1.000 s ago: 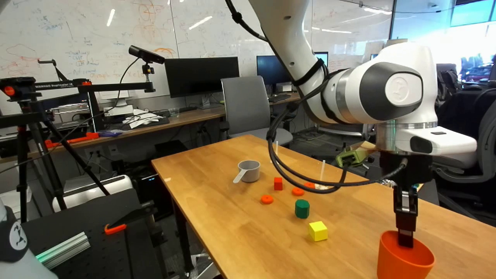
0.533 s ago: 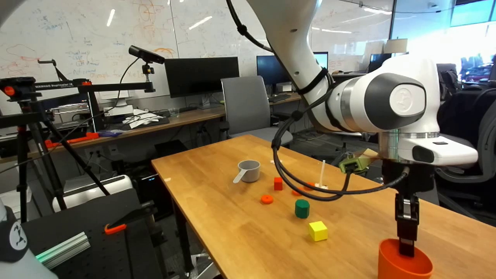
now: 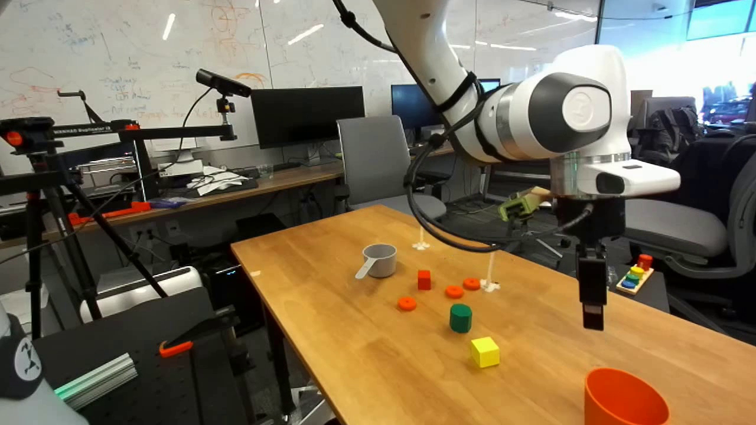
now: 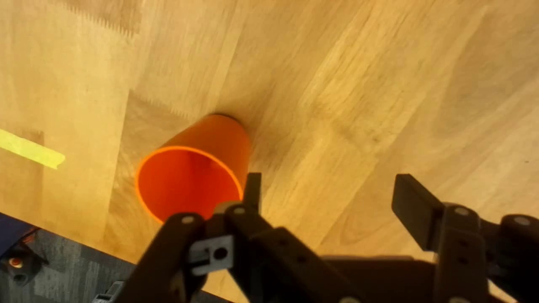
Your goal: Move the orange cup to the right, place the orange, yellow and green blocks in the grey measuring cup
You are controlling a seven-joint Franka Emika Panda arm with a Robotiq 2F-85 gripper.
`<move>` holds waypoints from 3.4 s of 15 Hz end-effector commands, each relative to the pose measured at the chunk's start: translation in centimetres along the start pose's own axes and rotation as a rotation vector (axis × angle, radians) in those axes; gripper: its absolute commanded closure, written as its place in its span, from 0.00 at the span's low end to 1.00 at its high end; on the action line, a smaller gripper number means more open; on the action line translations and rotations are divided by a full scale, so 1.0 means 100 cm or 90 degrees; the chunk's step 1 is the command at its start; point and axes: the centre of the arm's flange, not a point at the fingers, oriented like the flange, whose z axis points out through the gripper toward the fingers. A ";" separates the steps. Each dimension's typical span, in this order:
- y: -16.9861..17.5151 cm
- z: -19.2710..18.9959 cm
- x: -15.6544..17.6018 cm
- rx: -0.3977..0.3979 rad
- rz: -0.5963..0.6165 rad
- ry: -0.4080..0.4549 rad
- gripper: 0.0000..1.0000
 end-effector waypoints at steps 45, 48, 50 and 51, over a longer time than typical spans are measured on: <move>-0.083 -0.083 -0.169 0.101 -0.331 -0.268 0.89; -0.099 -0.073 -0.198 0.097 -0.355 -0.339 0.89; -0.109 -0.065 -0.212 0.086 -0.364 -0.376 0.89; -0.115 -0.060 -0.219 0.078 -0.367 -0.386 0.89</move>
